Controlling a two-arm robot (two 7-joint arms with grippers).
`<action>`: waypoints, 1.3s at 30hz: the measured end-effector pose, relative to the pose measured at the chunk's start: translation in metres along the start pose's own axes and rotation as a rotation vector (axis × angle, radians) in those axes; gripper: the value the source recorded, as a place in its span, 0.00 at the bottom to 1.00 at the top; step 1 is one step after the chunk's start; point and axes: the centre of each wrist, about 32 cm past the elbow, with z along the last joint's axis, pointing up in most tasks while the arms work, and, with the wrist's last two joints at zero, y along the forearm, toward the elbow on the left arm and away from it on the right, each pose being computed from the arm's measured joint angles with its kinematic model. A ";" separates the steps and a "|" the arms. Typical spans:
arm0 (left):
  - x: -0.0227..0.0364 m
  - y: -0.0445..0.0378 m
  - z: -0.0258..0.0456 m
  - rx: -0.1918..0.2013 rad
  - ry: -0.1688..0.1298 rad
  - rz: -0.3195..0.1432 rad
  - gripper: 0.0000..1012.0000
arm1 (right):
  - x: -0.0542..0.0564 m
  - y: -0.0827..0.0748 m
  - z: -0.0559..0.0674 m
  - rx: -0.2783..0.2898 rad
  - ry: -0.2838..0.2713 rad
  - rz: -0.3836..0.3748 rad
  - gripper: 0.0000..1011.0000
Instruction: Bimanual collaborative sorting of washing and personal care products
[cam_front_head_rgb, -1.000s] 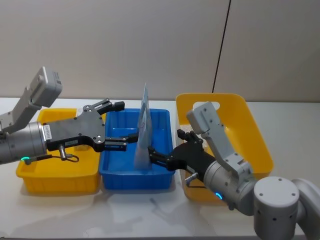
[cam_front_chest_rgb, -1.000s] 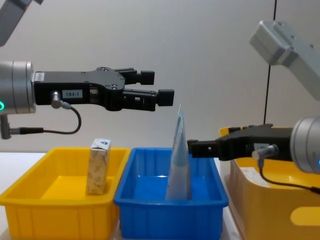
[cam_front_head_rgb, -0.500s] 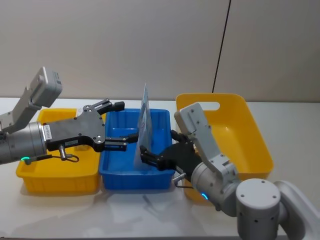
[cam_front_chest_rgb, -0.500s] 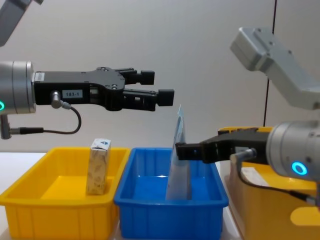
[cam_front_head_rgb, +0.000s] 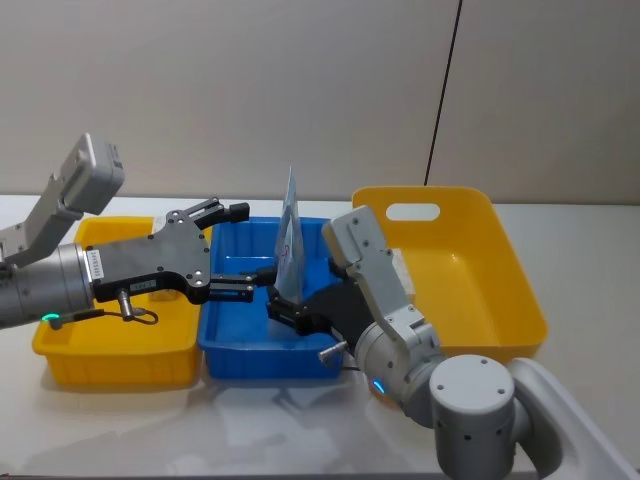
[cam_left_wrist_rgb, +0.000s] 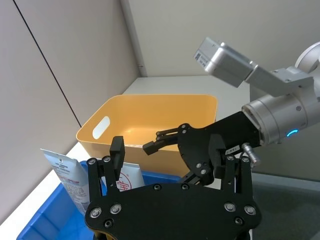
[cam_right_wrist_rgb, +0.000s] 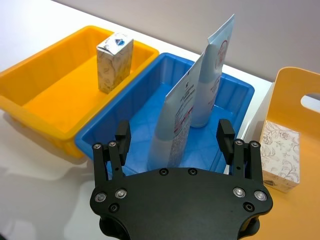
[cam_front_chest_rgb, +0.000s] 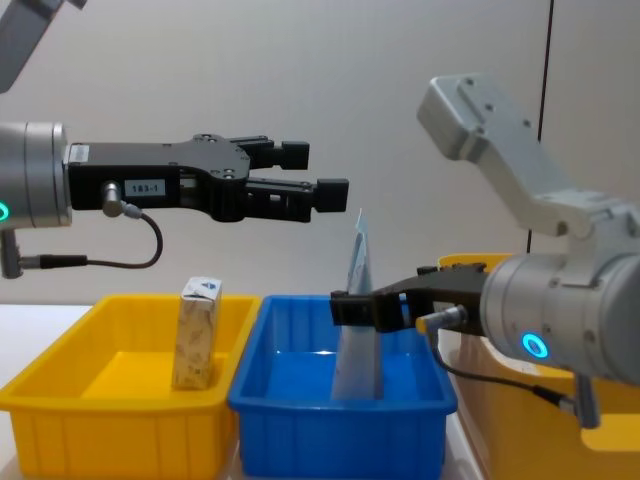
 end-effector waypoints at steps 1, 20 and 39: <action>0.0000 0.0000 0.0000 0.000 0.000 0.000 0.99 | -0.001 0.002 0.000 -0.001 -0.003 -0.006 0.99; 0.0000 0.0000 0.0000 0.000 0.000 0.000 0.99 | -0.010 0.029 -0.002 -0.020 -0.027 -0.041 0.99; 0.0000 0.0000 0.0000 0.000 0.000 0.000 0.99 | -0.014 0.047 -0.004 -0.023 -0.047 -0.063 0.87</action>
